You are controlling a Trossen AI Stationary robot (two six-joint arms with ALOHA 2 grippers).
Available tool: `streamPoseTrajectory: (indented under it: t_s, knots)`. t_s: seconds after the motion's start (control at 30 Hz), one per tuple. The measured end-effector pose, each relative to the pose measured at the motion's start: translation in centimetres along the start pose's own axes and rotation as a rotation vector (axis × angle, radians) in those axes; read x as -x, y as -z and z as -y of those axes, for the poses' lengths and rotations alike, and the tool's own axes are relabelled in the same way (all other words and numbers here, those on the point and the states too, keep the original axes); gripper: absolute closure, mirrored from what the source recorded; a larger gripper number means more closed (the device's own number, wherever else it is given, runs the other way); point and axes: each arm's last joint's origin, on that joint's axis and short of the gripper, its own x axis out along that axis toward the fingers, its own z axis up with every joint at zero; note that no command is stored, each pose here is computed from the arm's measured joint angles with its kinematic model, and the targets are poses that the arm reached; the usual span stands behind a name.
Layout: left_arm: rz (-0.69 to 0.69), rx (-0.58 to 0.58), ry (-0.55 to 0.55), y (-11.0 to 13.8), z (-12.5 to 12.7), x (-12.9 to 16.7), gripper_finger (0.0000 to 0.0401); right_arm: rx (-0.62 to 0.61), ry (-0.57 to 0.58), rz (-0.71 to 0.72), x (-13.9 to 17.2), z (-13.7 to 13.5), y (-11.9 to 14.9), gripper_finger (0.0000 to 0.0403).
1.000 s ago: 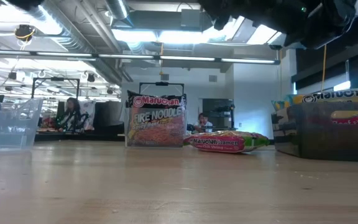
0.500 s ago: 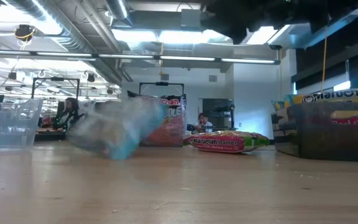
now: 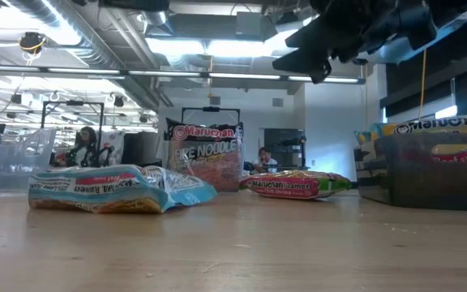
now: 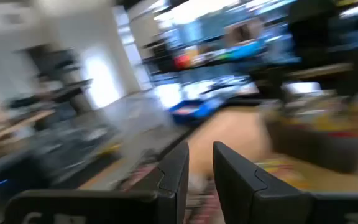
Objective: Sort Maruchan noodles
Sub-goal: Put the blue noodle pack into the black bin
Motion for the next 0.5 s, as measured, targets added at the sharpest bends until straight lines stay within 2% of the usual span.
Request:
streamPoseTrajectory:
  t_s: [0.07, 0.17, 0.2, 0.27, 0.37, 0.5]
  knots:
    - [0.026, 0.032, 0.145, 0.3, 0.6, 0.5, 0.0337, -0.002, -0.02, 0.001, -0.1, 0.0, 0.0, 0.0162]
    - [0.018, 0.081, 0.466, 1.1, 1.6, 0.3, 0.0338, -0.007, -0.057, 0.004, -0.6, -0.5, 0.3, 0.0162]
    - [-0.007, 0.104, 0.575, 1.4, 1.8, 0.1, 0.0338, -0.003, -0.069, 0.014, -0.9, -0.7, 0.4, 0.0162]
    - [-0.106, 0.139, 0.725, 2.3, 2.1, -0.6, 0.0336, 0.004, -0.092, 0.011, -1.5, -1.3, 0.8, 0.0162]
    - [-0.318, 0.178, 0.782, 4.3, 1.9, -1.4, 0.0336, 0.014, -0.113, 0.003, -2.6, -2.2, 1.6, 0.0162]
    - [-0.564, 0.193, 0.752, 6.3, 1.3, -1.4, 0.0336, 0.022, -0.118, -0.035, -4.5, -3.0, 2.6, 0.0162]
